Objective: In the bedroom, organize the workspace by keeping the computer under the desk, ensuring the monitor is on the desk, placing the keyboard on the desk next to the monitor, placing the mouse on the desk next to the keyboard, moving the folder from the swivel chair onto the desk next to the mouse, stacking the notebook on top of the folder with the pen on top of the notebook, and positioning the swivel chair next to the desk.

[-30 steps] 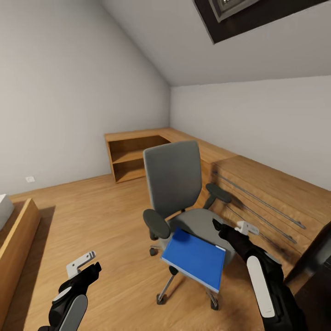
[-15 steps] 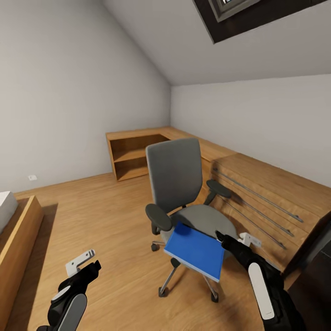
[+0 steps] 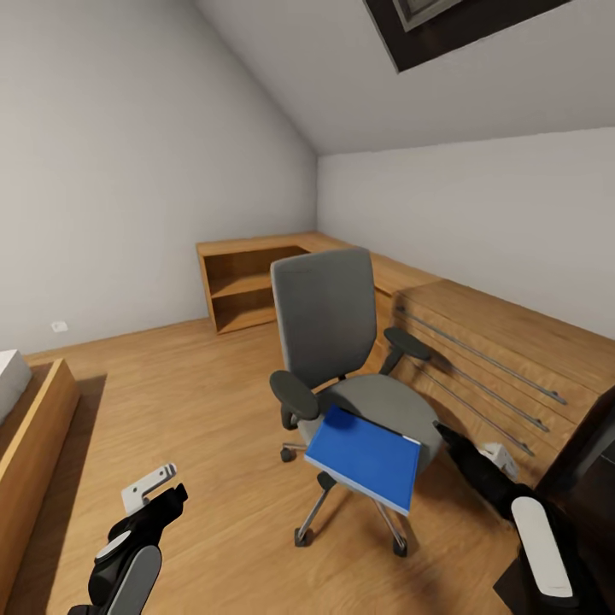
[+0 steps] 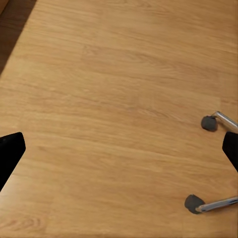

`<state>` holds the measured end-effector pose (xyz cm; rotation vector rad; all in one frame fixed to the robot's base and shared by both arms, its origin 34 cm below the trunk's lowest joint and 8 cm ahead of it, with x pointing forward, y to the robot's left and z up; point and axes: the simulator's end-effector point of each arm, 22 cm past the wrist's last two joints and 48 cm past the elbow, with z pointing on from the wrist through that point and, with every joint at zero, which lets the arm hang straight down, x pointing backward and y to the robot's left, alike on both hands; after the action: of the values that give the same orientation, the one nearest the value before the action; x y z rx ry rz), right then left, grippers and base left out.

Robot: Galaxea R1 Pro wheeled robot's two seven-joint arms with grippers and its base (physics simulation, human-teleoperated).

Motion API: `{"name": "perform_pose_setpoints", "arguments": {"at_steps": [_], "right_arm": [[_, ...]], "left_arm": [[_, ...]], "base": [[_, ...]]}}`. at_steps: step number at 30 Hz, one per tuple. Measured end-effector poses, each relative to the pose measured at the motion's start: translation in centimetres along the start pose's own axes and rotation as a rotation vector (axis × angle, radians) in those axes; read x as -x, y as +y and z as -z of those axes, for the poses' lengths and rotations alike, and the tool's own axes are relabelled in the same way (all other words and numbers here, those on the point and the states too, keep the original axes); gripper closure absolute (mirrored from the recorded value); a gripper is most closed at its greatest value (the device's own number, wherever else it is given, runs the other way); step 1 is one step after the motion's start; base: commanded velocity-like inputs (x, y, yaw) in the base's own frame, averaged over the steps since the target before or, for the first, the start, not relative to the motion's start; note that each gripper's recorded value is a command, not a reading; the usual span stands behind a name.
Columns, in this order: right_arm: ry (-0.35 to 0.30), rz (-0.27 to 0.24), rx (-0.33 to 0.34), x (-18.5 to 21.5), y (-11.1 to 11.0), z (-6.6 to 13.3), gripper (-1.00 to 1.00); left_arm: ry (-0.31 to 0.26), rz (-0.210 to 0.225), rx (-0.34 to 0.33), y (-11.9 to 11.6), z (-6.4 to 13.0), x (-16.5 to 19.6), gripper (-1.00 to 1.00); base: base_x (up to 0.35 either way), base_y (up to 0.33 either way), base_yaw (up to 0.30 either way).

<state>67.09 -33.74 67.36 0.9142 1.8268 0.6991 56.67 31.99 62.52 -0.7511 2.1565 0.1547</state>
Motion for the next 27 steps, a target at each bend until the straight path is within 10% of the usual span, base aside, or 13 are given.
{"name": "perform_pose_setpoints", "arguments": {"at_steps": [2, 7, 16, 27], "right_arm": [[0.037, -0.134, 0.004, -0.5, -2.8, -0.4, -1.00], [0.061, -0.278, 0.044, -0.8, -5.1, -0.6, -1.00], [0.170, -0.400, 0.191, -4.2, -5.5, -0.5, -1.00], [0.176, -0.462, 0.195, -4.7, -9.0, -0.6, -1.00]], "left_arm": [[0.001, 0.000, -0.001, 0.0, -0.2, -0.4, -1.00], [0.002, -0.001, 0.000, 0.3, -0.8, -1.3, -1.00], [0.004, -0.001, 0.002, 0.8, -1.8, -3.0, -1.00], [0.003, -0.001, 0.003, 1.5, -3.0, -4.9, -1.00]], "base": [[0.000, 0.000, 0.000], [0.000, 0.000, 0.000], [0.000, 0.000, 0.000], [0.000, 0.000, 0.000]]}}
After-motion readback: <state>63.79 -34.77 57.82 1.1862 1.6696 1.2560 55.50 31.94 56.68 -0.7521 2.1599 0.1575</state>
